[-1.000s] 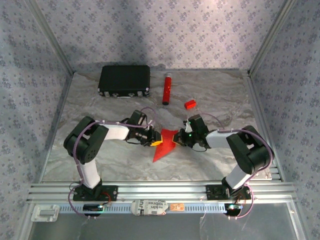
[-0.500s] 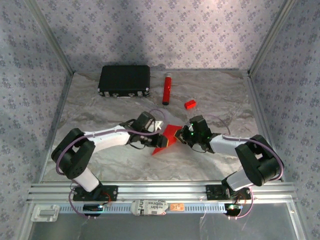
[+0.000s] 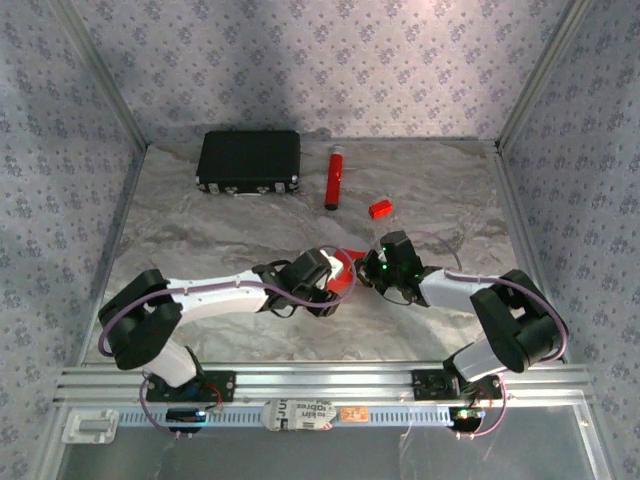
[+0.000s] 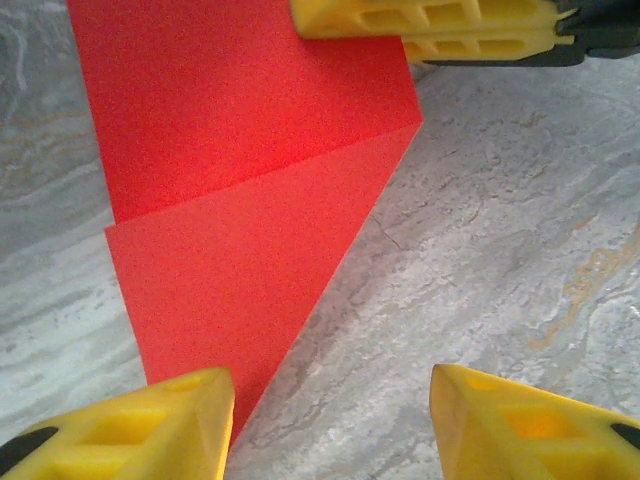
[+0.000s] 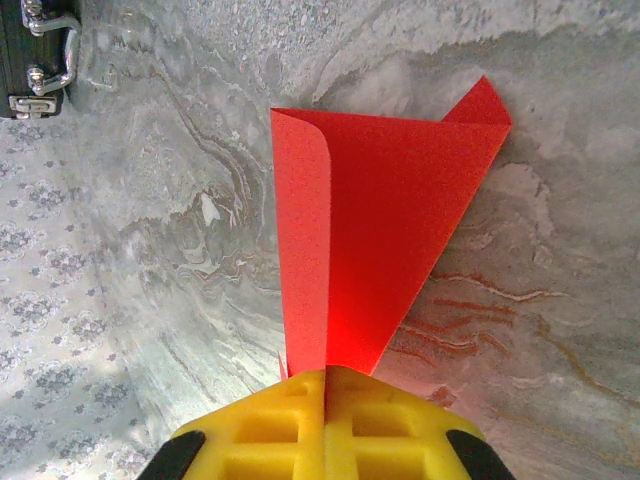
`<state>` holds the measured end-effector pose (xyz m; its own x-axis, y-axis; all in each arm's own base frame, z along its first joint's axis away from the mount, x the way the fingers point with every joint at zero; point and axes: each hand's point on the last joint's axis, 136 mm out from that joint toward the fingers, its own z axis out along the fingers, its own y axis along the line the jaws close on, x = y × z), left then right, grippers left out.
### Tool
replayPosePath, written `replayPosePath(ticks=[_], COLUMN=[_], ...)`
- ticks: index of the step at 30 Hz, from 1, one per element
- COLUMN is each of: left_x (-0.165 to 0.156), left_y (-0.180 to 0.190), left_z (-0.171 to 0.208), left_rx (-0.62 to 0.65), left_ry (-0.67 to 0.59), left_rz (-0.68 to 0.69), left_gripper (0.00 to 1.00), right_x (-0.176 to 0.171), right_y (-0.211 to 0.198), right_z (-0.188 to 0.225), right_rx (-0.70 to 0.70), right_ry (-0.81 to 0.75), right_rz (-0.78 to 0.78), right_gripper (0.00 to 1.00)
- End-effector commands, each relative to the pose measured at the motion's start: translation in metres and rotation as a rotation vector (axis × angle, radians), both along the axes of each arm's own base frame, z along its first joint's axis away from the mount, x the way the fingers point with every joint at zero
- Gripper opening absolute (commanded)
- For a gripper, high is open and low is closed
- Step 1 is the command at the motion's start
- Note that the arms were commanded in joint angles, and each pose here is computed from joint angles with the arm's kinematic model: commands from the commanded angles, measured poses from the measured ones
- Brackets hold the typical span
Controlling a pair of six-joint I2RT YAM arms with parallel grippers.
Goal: Fold a paper plane with a square sheet of paper (pick it up from the middle)
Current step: Fold the wing for the fifth time at the center of the table.
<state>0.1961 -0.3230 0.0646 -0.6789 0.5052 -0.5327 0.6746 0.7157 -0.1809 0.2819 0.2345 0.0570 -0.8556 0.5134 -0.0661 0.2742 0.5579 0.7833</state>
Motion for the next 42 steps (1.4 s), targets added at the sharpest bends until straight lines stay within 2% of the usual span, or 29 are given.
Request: replayPosePath(ticks=[1,18,25,42], left_x=[0.006,0.015,0.016,0.023], left_y=[-0.003,-0.007,-0.002,0.001], left_z=[-0.001,-0.019,-0.027,-0.022], left_rx=[0.05,0.166,0.235,0.259], left_ry=[-0.073,-0.135,-0.177,-0.224], left_rz=[-0.054,-0.083,-0.098,-0.071], left_gripper=[0.52,0.49,0.43,0.33], right_x=[0.002,0.002,0.002,0.0], right_y=[-0.003,-0.004,-0.005,-0.006], right_z=[0.005,0.008,0.01,0.011], right_rx=[0.007,0.018,0.023,0.021], right_ry=[-0.004,-0.011,-0.012,-0.015], right_rz=[-0.021,-0.007,-0.005,-0.001], right_gripper=[0.05,0.06,0.06,0.06])
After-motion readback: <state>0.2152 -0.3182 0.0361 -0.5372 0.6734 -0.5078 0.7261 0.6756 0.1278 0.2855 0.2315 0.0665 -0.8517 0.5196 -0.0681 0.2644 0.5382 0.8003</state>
